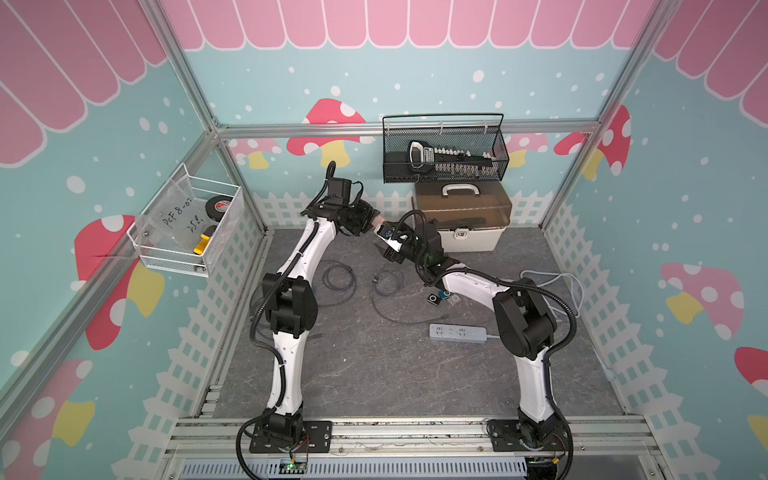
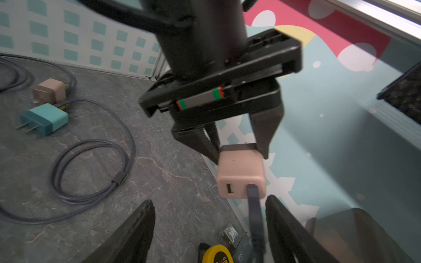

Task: Charge mp3
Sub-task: Pick up the plug from the center of the board.

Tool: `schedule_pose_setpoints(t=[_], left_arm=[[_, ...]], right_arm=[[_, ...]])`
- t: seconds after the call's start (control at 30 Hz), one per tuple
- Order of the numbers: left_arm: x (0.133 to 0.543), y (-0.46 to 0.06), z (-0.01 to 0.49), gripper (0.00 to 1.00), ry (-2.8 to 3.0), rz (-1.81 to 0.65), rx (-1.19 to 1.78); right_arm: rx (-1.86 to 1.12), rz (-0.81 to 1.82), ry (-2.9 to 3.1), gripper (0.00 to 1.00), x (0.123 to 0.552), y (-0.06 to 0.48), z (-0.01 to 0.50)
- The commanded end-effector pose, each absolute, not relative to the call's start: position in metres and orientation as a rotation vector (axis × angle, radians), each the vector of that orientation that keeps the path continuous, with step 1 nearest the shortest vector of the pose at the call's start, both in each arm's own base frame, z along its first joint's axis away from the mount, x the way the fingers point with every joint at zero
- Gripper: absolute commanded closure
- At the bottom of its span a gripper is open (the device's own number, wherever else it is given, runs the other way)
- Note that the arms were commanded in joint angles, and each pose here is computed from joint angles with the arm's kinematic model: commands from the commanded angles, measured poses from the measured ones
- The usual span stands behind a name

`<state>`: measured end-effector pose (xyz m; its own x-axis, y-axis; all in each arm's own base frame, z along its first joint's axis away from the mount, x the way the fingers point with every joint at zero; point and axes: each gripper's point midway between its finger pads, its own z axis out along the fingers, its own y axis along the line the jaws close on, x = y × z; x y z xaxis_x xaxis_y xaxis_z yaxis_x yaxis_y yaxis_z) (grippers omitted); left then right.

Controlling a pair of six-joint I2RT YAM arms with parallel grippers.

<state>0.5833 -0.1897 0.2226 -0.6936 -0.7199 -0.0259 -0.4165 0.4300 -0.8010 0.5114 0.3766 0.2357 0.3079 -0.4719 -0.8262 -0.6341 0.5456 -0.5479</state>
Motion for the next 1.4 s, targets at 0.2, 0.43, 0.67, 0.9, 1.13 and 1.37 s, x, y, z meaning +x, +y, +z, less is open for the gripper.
schedule_pose_setpoints(t=[0.2,0.43,0.67,0.9,1.13,1.37], left_arm=[[0.569,-0.197,0.261,0.81,2.284,-1.248,-0.917],[0.564,-0.197,0.270,0.81,2.275,-1.255,-0.907],[0.559,-0.203,0.275,0.81,2.274,-1.271,-0.892],[0.553,-0.212,0.275,0.82,2.288,-1.304,-0.880],[0.550,-0.217,0.276,0.82,2.289,-1.321,-0.878],[0.548,-0.225,0.271,0.82,2.291,-1.367,-0.890]], right_arm=[[-1.007,0.043,1.214,0.31,0.529,0.376,0.264],[-1.058,0.021,1.238,0.36,0.528,0.376,0.253],[-1.081,0.038,1.293,0.38,0.530,0.374,0.246],[-1.067,-0.019,1.298,0.46,0.540,0.370,0.245],[-1.071,-0.050,1.298,0.56,0.543,0.367,0.241],[-1.014,-0.045,1.253,0.67,0.545,0.367,0.254]])
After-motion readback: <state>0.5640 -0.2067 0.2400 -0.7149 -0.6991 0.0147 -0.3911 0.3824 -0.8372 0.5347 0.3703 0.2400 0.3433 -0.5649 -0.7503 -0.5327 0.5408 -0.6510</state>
